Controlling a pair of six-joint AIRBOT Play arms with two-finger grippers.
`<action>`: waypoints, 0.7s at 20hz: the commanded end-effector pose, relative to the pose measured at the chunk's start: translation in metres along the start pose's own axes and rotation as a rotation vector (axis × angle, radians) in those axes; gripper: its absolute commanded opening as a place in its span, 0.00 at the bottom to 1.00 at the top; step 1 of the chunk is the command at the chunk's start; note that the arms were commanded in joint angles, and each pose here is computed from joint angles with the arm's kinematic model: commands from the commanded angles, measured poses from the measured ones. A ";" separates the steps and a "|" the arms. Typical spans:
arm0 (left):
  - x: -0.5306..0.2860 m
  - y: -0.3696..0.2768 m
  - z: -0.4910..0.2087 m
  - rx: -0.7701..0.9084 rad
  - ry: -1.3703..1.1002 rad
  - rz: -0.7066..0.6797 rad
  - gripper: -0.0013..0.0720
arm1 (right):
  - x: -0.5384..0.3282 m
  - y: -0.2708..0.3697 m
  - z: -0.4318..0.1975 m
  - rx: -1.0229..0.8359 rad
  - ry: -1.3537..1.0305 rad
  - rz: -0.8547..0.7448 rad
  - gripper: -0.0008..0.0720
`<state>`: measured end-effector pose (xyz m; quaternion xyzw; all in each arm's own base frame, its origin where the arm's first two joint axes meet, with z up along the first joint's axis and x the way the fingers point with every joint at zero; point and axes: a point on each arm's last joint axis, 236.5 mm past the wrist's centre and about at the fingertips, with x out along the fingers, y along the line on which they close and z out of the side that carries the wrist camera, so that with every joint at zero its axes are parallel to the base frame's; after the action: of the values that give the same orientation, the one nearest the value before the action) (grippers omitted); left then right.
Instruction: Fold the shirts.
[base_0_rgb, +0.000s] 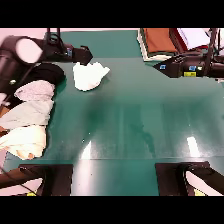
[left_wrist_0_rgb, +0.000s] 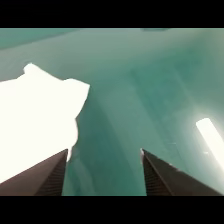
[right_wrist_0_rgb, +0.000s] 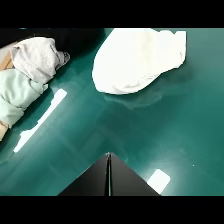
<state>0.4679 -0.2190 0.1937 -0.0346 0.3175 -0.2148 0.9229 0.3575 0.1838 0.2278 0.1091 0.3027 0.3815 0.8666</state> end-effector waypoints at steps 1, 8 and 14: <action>0.066 0.063 -0.046 -0.091 0.131 0.126 0.77 | 0.000 0.000 0.001 -0.001 -0.005 0.000 0.04; 0.159 0.100 -0.120 -0.194 0.245 0.154 0.77 | 0.000 0.000 0.002 -0.001 -0.006 -0.001 0.04; 0.148 0.093 -0.081 -0.180 0.186 0.140 0.05 | 0.000 0.000 0.003 -0.001 -0.010 -0.003 0.04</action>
<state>0.5538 -0.1888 0.0117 -0.0732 0.4255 -0.1200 0.8940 0.3591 0.1838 0.2292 0.1101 0.2990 0.3797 0.8685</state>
